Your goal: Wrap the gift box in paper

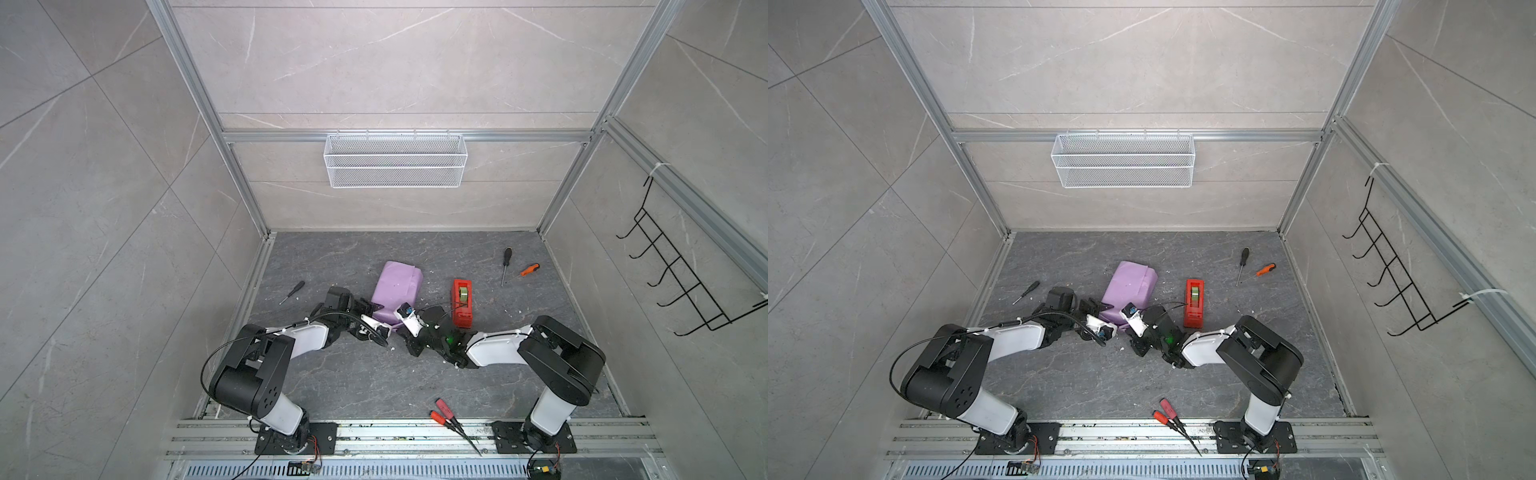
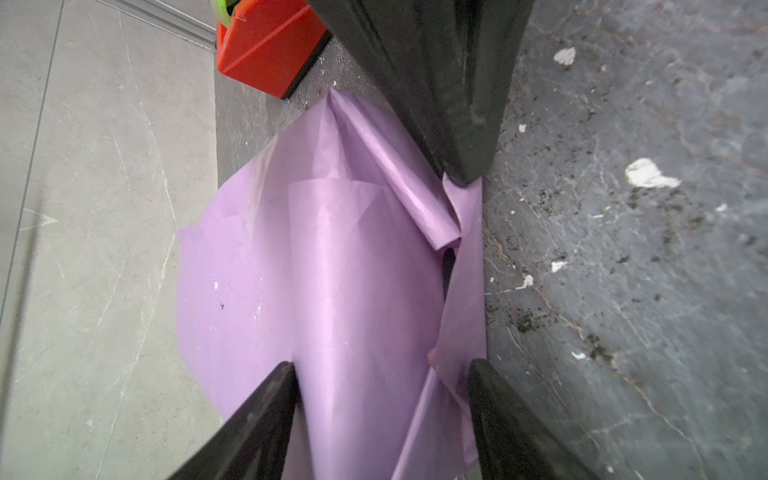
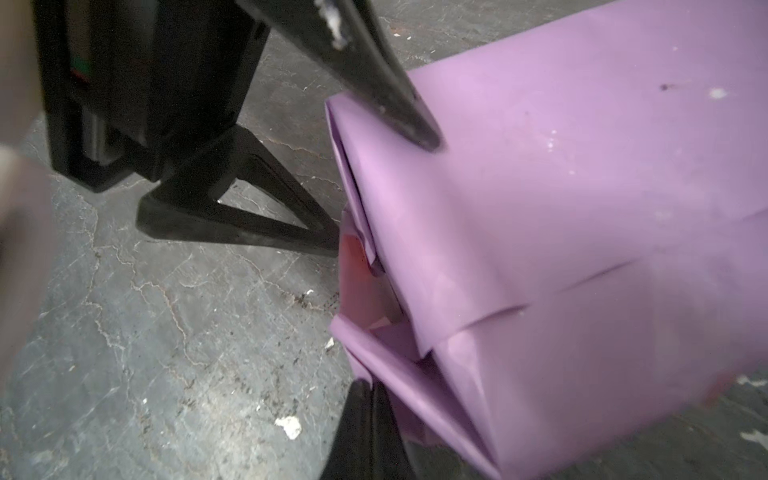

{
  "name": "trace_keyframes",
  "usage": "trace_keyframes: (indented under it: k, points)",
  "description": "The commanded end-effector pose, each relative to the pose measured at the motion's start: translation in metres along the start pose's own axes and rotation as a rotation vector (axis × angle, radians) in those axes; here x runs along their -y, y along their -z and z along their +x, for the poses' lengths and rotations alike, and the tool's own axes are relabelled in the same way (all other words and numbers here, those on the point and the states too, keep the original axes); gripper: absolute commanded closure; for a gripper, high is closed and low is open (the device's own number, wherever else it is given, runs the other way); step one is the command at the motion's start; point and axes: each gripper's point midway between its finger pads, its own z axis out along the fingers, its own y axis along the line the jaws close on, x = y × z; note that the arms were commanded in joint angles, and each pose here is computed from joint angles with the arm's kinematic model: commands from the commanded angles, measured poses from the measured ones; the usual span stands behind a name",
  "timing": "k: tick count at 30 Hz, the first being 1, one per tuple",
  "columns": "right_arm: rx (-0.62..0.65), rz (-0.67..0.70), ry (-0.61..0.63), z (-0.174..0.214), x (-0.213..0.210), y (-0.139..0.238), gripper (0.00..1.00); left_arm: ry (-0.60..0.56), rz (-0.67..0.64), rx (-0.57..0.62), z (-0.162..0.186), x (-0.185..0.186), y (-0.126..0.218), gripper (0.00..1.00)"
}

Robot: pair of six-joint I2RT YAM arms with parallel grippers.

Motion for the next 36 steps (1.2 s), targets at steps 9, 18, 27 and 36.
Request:
trace_keyframes:
  k: [9, 18, 27, 36]
  points:
    - [0.056, 0.041, -0.063, -0.005, 0.004, 0.006, 0.91, 0.084, 0.095, -0.040, 0.010, 0.027, -0.008, 0.39]
    - [0.022, 0.176, -0.104, 0.014, 0.019, 0.045, 0.51, 0.085, 0.086, -0.045, 0.012, 0.025, -0.010, 0.39]
    - [0.009, 0.225, -0.109, 0.016, 0.026, 0.021, 0.27, 0.079, 0.074, -0.047, 0.012, 0.022, -0.009, 0.39]
    - [0.091, 0.231, -0.149, 0.010, 0.032, -0.014, 0.23, 0.085, 0.073, -0.042, 0.011, 0.024, -0.010, 0.39]
